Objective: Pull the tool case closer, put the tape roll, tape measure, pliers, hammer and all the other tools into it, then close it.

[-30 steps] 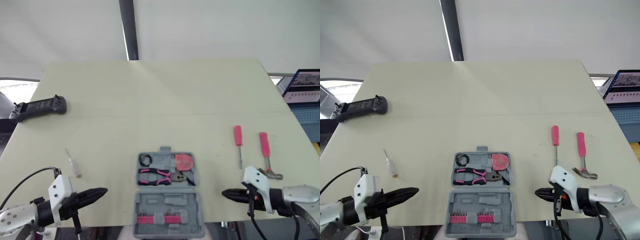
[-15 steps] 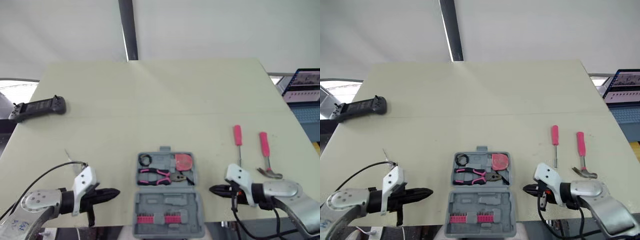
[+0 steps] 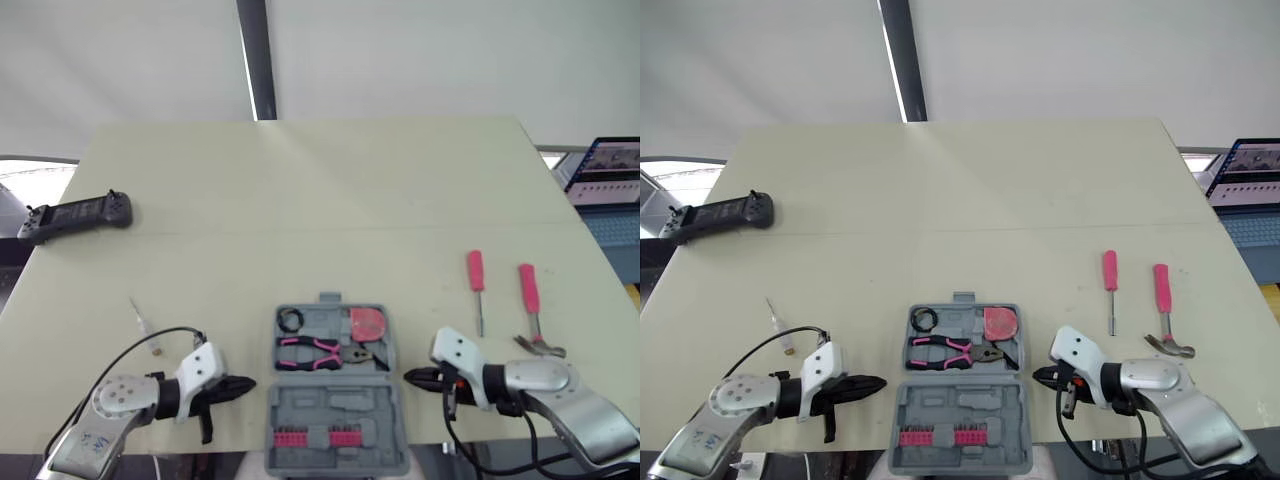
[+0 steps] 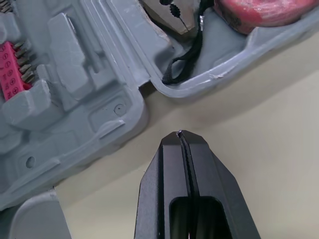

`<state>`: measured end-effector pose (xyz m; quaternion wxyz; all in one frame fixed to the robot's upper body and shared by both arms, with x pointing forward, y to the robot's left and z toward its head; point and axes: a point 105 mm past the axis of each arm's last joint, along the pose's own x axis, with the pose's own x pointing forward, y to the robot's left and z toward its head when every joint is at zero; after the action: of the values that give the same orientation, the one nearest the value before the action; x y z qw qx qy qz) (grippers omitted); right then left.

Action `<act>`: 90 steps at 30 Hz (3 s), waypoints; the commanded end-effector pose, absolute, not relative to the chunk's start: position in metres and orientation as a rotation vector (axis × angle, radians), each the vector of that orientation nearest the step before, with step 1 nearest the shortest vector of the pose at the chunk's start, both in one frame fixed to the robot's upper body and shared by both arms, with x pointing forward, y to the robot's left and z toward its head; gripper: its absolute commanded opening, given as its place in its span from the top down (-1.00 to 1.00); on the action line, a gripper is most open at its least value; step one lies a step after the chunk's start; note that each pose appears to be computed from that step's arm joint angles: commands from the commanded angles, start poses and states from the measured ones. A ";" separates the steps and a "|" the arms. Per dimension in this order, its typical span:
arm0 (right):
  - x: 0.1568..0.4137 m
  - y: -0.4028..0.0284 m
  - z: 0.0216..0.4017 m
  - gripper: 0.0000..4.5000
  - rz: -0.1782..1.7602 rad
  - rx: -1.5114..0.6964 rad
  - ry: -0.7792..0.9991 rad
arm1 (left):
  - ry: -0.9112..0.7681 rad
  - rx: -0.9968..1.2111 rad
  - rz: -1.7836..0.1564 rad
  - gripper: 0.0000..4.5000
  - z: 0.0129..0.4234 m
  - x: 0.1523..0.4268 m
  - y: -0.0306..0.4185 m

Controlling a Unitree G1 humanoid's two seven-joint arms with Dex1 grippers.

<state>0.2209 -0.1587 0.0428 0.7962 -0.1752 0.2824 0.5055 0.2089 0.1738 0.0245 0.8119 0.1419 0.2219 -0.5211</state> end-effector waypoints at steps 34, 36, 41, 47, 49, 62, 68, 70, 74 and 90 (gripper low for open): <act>0.237 -0.140 0.042 1.00 1.098 -0.393 0.592 | 0.398 0.360 -1.181 0.99 0.036 0.235 0.132; 0.238 -0.141 0.042 1.00 1.091 -0.396 0.591 | 0.394 0.360 -1.178 0.99 0.037 0.238 0.131; 0.241 -0.141 0.043 1.00 1.081 -0.397 0.586 | 0.387 0.363 -1.176 0.99 0.037 0.242 0.130; 0.251 -0.142 0.042 1.00 1.039 -0.406 0.579 | 0.389 0.368 -1.168 0.99 0.036 0.244 0.131; 0.252 -0.142 0.042 1.00 1.035 -0.408 0.579 | 0.386 0.366 -1.161 0.99 0.036 0.245 0.131; 0.266 -0.148 0.040 1.00 0.963 -0.436 0.570 | 0.373 0.358 -1.125 0.99 0.035 0.250 0.129; 0.269 -0.147 0.041 1.00 0.956 -0.436 0.564 | 0.366 0.362 -1.098 0.99 0.035 0.258 0.133; 0.269 -0.147 0.041 1.00 0.953 -0.437 0.562 | 0.364 0.364 -1.092 0.99 0.035 0.260 0.135; 0.273 -0.146 0.042 1.00 0.939 -0.439 0.553 | 0.356 0.369 -1.078 0.99 0.036 0.266 0.138; 0.280 -0.143 0.044 1.00 0.918 -0.440 0.533 | 0.346 0.387 -1.049 0.99 0.034 0.274 0.143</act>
<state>0.2756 -0.1420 0.0460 0.8319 -0.2015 0.2527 0.4511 0.2691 0.1405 0.0322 0.8248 0.1799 0.1708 -0.5081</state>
